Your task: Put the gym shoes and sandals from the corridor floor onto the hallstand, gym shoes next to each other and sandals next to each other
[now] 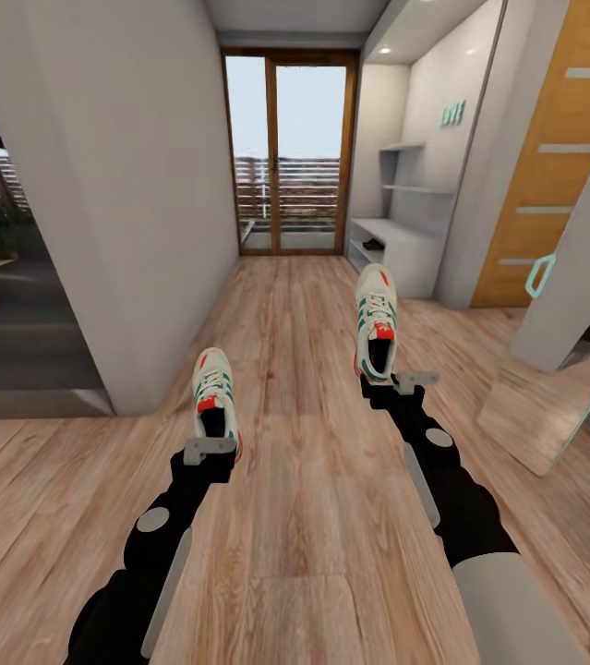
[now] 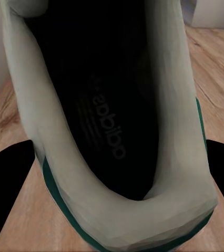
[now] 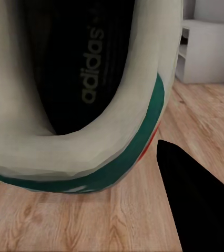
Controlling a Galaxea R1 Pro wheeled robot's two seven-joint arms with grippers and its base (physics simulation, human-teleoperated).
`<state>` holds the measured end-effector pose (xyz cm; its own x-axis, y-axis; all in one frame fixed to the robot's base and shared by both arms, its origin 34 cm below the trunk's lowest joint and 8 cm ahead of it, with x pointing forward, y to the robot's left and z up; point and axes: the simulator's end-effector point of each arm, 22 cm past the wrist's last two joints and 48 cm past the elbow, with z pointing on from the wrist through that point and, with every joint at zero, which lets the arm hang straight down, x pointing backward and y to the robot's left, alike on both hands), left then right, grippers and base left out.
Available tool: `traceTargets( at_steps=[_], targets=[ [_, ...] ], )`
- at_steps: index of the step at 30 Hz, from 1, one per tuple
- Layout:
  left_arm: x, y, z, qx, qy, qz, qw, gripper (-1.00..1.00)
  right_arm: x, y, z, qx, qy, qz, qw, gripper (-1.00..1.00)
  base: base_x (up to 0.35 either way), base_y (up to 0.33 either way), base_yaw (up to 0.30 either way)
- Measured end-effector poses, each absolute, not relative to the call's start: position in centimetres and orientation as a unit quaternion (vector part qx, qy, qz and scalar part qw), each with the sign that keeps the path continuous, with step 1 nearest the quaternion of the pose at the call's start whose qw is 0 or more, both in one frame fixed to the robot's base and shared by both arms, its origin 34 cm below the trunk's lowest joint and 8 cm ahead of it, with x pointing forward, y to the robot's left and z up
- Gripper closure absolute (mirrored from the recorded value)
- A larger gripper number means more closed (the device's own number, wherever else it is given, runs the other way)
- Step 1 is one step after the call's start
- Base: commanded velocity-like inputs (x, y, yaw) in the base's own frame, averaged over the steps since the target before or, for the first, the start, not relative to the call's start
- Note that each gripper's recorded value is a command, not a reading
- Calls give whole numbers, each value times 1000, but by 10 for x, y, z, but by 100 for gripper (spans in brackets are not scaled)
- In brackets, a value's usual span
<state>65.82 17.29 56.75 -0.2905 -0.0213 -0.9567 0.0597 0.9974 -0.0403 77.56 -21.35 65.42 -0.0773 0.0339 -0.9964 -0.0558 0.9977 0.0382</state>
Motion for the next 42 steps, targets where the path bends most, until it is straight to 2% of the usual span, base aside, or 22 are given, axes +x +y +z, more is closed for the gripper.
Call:
traceTargets(
  at_steps=[42],
  targets=[
    [658, 173, 568, 12, 802, -34, 596, 100, 776, -214, 654, -8, 733, 33, 679, 100, 345, 0, 0]
  ],
)
